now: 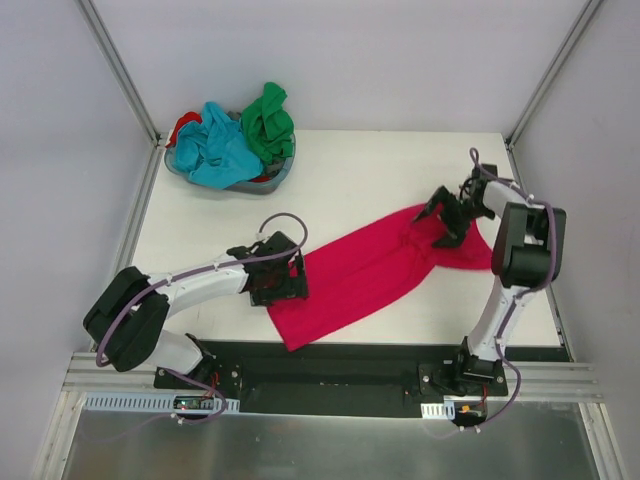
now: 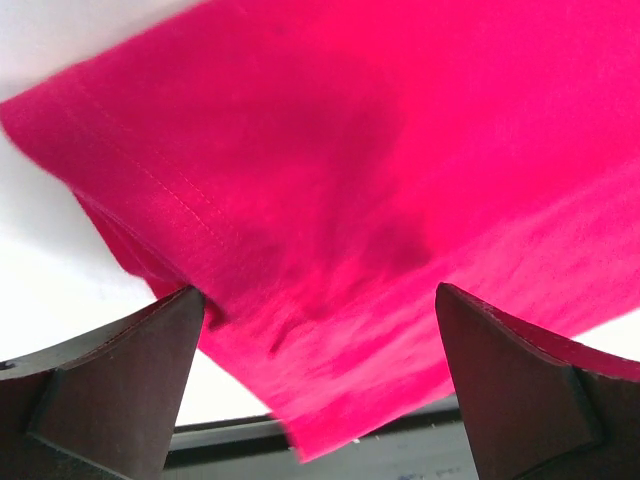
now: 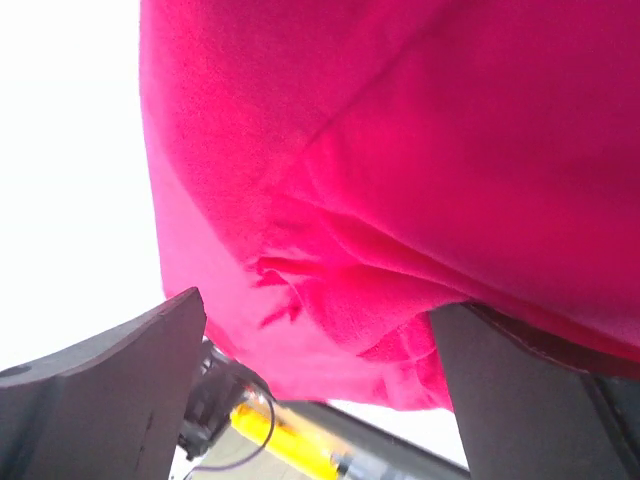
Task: Fold and stack the t-shirts
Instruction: Rotate the tshirt 60 degrees
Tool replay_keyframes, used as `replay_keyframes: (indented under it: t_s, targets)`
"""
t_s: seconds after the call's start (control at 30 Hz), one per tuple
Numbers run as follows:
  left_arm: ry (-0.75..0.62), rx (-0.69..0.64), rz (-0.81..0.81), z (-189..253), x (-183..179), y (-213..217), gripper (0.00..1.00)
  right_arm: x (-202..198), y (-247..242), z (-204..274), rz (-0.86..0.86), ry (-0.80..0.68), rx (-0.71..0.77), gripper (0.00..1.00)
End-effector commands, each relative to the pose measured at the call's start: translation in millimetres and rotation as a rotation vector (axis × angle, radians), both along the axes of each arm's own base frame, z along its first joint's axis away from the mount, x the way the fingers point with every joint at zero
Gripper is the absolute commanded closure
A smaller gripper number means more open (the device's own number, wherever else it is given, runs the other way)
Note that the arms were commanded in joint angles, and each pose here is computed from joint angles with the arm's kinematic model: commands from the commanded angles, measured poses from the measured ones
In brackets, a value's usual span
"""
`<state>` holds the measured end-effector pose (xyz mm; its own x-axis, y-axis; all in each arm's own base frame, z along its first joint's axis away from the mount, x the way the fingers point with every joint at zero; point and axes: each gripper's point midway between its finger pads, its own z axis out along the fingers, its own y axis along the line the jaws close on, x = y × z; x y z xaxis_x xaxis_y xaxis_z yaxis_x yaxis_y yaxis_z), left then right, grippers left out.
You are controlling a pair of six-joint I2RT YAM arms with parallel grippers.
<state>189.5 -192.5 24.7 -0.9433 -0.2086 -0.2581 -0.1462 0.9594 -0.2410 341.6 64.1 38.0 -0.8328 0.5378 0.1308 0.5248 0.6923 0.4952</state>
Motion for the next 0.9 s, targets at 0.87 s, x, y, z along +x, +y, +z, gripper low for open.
replay_keyframes:
  t_s: [0.87]
  targets:
    - [-0.129, -0.077, -0.286, 57.6, -34.5, -62.3, 0.01, 200.7, 44.8, 139.1, 0.495, -0.73, -0.418, 0.04]
